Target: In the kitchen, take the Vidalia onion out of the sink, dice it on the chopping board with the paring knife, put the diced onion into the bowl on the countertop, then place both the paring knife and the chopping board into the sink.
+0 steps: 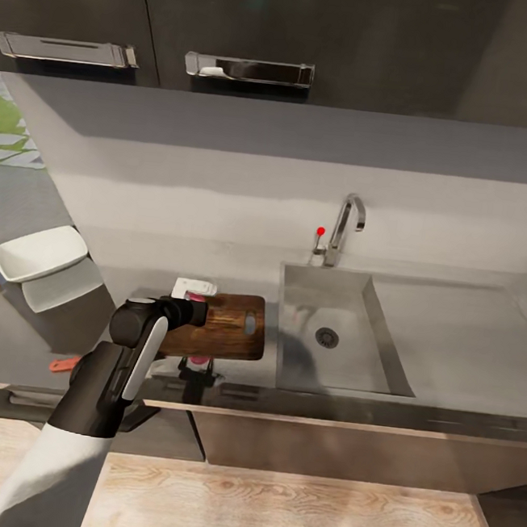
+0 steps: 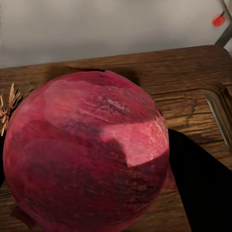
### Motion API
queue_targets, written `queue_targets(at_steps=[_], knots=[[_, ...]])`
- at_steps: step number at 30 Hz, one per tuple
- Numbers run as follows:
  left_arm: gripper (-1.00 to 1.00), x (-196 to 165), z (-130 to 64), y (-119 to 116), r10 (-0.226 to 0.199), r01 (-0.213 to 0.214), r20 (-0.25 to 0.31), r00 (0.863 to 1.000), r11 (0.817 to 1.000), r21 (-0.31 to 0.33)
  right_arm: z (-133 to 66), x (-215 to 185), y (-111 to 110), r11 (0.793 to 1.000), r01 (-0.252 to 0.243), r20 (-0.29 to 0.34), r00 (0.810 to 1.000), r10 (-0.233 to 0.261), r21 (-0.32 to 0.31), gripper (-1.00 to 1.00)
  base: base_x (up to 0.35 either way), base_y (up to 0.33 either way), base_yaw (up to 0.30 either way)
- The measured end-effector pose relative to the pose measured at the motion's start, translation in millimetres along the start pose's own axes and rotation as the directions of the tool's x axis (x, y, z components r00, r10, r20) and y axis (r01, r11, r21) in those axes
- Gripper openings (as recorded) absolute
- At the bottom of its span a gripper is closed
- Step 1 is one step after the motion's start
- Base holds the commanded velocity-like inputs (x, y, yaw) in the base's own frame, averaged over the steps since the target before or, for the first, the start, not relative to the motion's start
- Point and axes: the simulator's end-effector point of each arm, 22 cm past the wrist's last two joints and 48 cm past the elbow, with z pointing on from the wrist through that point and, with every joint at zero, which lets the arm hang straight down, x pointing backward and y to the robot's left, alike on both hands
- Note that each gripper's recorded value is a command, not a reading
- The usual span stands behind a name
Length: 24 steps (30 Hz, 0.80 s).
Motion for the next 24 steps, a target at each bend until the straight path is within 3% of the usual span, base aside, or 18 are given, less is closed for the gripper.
queue_targets(at_steps=[11,24], knots=[[-1.00,2.1,2.0,0.4,0.000,0.000,-0.004,1.000,1.000,0.000,-0.7,1.4,0.2,1.000,-0.001,-0.005,1.000,0.001,0.000,1.00,0.000,-0.113,0.011],[-1.00,1.2,1.4,-2.1,0.003,-0.003,-0.001,1.000,1.000,0.003,-0.8,1.6,0.2,1.000,-0.001,-0.005,1.000,0.001,0.000,1.00,0.000,-0.013,0.000]])
